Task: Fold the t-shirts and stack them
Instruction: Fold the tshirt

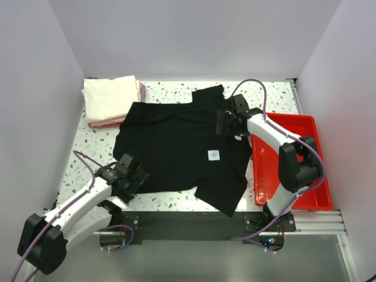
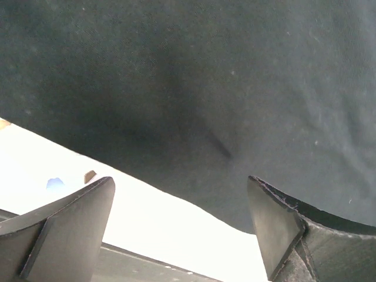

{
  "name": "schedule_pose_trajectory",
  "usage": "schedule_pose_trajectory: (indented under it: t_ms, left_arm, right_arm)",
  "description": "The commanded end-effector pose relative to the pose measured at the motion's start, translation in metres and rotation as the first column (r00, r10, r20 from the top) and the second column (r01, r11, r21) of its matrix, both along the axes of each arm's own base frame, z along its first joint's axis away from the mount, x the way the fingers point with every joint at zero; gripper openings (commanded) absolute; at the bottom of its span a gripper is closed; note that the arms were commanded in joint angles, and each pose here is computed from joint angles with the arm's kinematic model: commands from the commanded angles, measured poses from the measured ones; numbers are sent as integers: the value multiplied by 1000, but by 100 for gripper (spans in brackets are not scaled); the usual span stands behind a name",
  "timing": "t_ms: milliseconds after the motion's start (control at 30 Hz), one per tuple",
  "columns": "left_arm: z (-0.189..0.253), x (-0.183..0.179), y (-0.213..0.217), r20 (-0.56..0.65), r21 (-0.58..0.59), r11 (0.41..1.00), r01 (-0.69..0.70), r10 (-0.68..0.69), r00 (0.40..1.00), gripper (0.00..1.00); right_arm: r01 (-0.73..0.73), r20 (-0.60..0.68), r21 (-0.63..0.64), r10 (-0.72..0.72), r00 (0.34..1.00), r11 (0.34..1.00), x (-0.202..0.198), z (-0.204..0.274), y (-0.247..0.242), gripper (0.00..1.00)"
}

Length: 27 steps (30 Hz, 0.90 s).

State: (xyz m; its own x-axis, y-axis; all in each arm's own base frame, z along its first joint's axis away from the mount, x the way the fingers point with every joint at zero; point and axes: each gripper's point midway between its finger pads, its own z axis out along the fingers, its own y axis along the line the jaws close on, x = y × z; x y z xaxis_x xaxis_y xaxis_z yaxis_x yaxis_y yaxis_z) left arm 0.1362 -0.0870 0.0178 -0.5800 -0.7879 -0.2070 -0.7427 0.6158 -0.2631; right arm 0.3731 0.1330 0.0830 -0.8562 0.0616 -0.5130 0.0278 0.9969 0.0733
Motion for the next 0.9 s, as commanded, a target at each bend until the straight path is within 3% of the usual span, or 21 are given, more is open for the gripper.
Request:
schedule_pose_trajectory:
  t_ms: [0,367,533,867]
  left_arm:
    - [-32,-14,13,-114,77,988,-136,145,983,100]
    - [-15,11,43,42,192,937,-292,290,956,93]
    - [-3,23,75,113,301,875,-378,361,926,93]
    - [-4,28,97,85,356,854,-379,374,923,85]
  right_arm:
    - [-6,36,6,6,999,1000,4,8,0,99]
    - [-19,34,0,19,999,1000,3,11,0,99]
    - [-28,28,4,28,999,1000,4,10,2,99]
    - [-29,19,-10,29,999,1000,5,8,0,99]
